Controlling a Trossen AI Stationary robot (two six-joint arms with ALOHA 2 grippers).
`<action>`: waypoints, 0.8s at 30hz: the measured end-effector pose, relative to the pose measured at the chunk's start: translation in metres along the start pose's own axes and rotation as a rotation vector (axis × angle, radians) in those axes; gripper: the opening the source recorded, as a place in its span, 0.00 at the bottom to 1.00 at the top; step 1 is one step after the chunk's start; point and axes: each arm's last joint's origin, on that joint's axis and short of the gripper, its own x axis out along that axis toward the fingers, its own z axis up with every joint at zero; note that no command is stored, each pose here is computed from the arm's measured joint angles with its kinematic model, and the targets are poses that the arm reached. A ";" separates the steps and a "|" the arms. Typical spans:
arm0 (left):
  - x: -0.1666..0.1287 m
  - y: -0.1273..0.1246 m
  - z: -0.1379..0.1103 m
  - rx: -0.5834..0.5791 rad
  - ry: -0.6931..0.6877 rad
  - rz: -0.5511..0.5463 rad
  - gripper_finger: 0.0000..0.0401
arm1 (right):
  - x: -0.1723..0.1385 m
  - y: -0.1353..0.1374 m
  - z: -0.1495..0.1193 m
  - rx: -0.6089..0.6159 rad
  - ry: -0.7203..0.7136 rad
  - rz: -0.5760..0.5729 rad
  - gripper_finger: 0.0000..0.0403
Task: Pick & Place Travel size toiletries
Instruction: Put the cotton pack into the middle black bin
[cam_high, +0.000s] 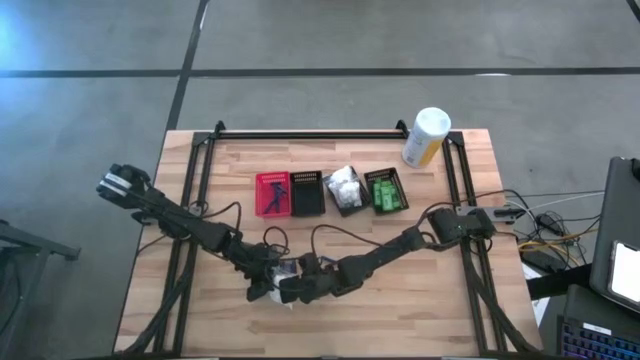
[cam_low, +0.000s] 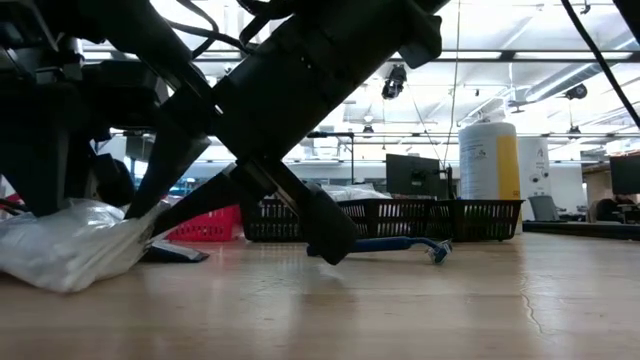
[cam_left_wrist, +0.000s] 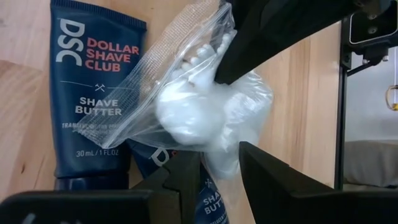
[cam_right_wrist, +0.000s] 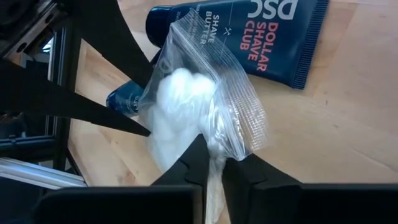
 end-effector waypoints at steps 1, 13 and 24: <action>0.000 0.000 0.000 -0.006 -0.001 0.000 0.30 | 0.000 0.000 0.000 -0.002 0.000 0.000 0.05; -0.009 -0.009 0.007 -0.001 -0.036 -0.037 0.30 | -0.003 0.001 -0.004 -0.059 0.006 0.001 0.05; -0.040 -0.020 0.010 0.007 -0.111 -0.094 0.30 | -0.029 0.013 0.002 -0.169 0.011 -0.042 0.05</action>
